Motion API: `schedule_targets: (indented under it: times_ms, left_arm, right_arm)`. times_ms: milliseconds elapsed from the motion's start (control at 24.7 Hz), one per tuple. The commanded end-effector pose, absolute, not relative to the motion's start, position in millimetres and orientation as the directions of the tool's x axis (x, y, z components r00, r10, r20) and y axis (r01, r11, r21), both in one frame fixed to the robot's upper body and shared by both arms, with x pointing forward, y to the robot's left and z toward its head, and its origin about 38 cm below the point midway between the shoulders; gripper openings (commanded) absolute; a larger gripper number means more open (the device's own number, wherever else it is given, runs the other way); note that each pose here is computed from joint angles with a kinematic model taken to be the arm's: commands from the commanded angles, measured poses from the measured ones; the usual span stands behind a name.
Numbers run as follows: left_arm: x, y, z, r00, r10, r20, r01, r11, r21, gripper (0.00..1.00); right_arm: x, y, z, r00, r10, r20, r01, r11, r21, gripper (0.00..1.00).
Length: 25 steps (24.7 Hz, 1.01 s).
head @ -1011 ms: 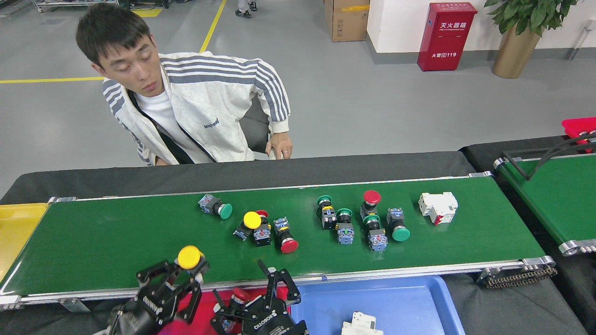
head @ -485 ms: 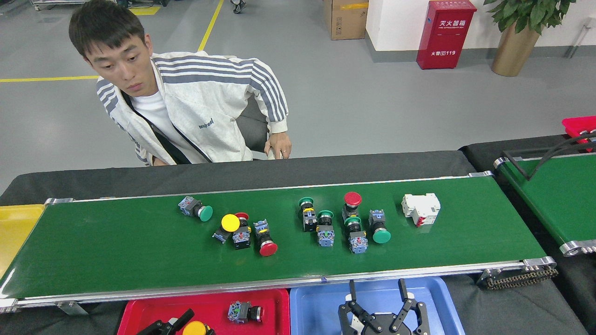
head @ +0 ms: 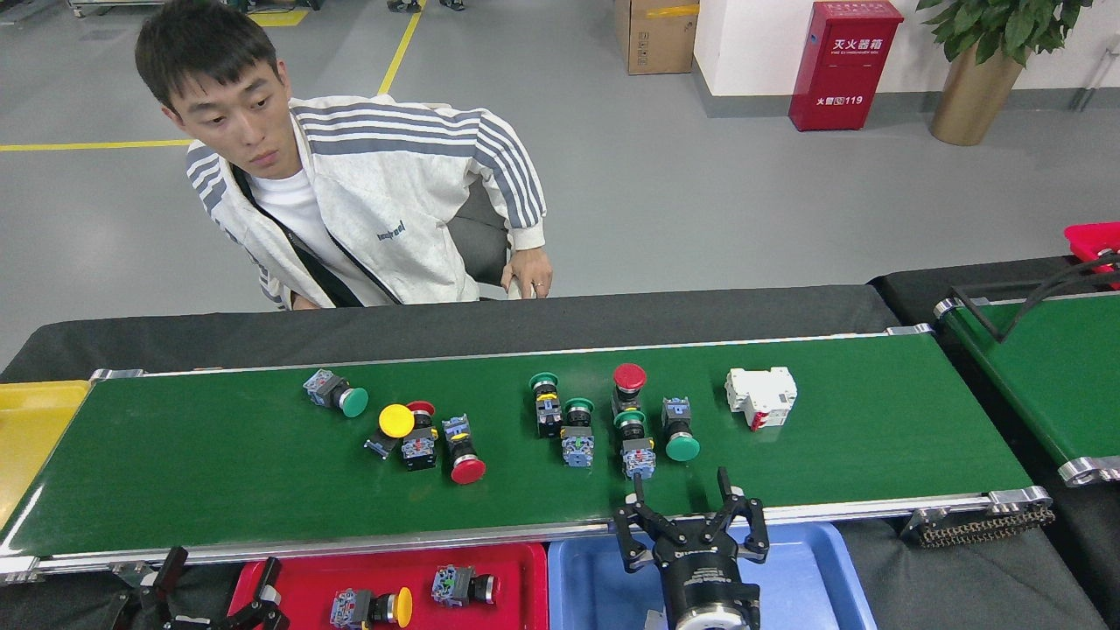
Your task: Pick switch part from conveyor to tray
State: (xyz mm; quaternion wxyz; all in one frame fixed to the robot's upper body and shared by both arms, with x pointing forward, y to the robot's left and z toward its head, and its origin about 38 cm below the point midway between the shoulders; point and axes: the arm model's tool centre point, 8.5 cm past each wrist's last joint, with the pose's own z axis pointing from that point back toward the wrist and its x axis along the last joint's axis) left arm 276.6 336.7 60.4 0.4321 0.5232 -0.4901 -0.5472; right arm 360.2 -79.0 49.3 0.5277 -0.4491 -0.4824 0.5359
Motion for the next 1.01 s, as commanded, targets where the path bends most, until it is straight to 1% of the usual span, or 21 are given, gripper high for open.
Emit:
schedule_targets:
  times_ms: [0, 121, 162, 283, 404, 566, 647, 768, 890, 930, 971]
  left_arm:
    - [302, 345, 66, -0.063, -0.984, -0.165, 0.006, -0.166, 0.986, 1.00]
    - [354, 360, 62, -0.041, -0.989, -0.139, 0.088, -0.142, 0.986, 1.00]
    - [371, 364, 61, -0.032, -0.992, -0.123, 0.097, -0.126, 0.987, 1.00]
    - [400, 375, 55, -0.018, -0.995, -0.094, 0.131, -0.096, 0.987, 1.00]
    - [410, 386, 54, -0.008, -0.995, -0.095, 0.153, -0.096, 0.984, 1.00]
    - [429, 376, 54, -0.027, -0.996, -0.087, 0.164, -0.091, 0.982, 1.00]
    - [437, 374, 51, -0.008, -0.995, -0.097, 0.183, -0.097, 0.978, 1.00]
    - [453, 373, 51, 0.000, -0.995, -0.096, 0.203, -0.094, 0.975, 1.00]
    - [465, 374, 54, 0.010, -0.997, -0.082, 0.212, -0.078, 0.974, 1.00]
    - [470, 373, 55, 0.010, -0.997, -0.077, 0.214, -0.073, 0.974, 1.00]
    - [472, 373, 55, 0.011, -0.997, -0.072, 0.218, -0.068, 0.974, 1.00]
  right_arm:
    - [366, -66, 56, -0.074, 0.997, 0.025, -0.118, 0.016, -0.993, 0.98]
    - [372, -53, 56, -0.096, 0.995, 0.021, -0.126, 0.009, -0.992, 0.98]
    - [375, -49, 54, -0.101, 0.995, 0.021, -0.137, 0.007, -0.991, 0.98]
    - [385, -43, 49, -0.108, 0.994, 0.006, -0.156, -0.010, -0.988, 0.98]
    - [399, -40, 48, -0.108, 0.994, -0.011, -0.165, -0.028, -0.986, 0.98]
    - [409, -40, 55, -0.107, 0.994, 0.003, -0.160, -0.014, -0.987, 0.98]
    - [415, -40, 61, -0.106, 0.994, 0.003, -0.148, -0.012, -0.989, 0.98]
    - [421, -33, 60, -0.108, 0.994, 0.012, -0.164, -0.006, -0.986, 0.98]
    - [434, -30, 55, -0.109, 0.994, -0.015, -0.189, -0.035, -0.981, 0.98]
    - [436, -27, 53, -0.120, 0.993, -0.007, -0.205, -0.032, -0.978, 0.96]
    - [437, -21, 52, -0.146, 0.989, -0.002, -0.218, -0.034, -0.975, 0.91]
